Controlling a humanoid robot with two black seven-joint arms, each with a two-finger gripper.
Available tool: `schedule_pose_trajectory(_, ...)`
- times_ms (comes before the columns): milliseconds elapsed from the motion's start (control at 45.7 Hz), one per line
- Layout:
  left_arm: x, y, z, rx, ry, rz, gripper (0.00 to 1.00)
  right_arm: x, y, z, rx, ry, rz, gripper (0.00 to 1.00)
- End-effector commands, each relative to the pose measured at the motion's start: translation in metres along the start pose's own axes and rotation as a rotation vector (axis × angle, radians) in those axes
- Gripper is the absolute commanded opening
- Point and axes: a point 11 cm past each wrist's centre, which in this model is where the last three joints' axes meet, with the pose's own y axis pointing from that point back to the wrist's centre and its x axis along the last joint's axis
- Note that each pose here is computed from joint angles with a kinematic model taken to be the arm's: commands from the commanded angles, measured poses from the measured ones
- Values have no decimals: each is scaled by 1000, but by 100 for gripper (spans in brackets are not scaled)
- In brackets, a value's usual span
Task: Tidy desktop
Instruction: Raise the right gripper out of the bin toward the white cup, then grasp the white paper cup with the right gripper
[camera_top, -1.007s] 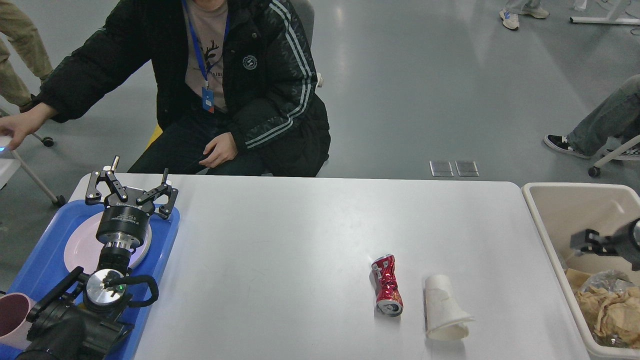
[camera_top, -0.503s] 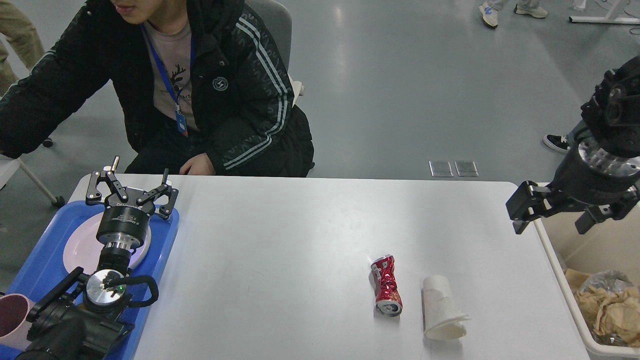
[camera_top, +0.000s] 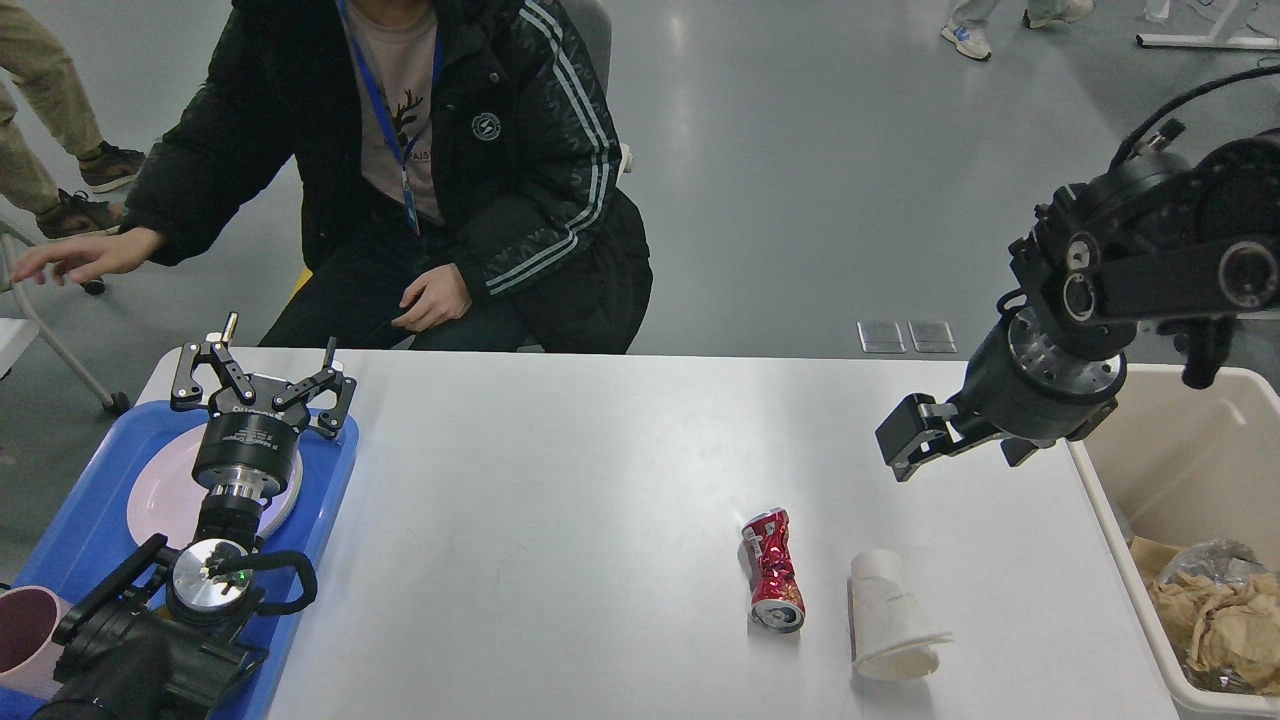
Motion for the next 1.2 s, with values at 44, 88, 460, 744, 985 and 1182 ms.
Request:
schedule_pose_trajectory(44, 0, 0, 0, 1, 0, -1, 96, -12, -65, -3, 59, -30, -13, 100)
schedule_pose_trajectory(88, 0, 0, 0, 1, 0, -1, 96, -16, -81, -1, 63, -42, -9, 100)
schedule_pose_trajectory(460, -1, 0, 0, 1, 1, -2, 96, -45, -172, 5, 44, -54, -10, 100)
schedule_pose_trajectory(744, -1, 0, 0, 1, 1, -2, 96, -66, -206, 5, 40, -55, -1, 100)
schedule_pose_trajectory(985, -1, 0, 0, 1, 1, -2, 96, -77, -228, 2, 43, -61, 17, 100)
schedule_pose_trajectory(1182, -1, 0, 0, 1, 1, -2, 96, -81, -230, 3, 44, -65, 12, 74)
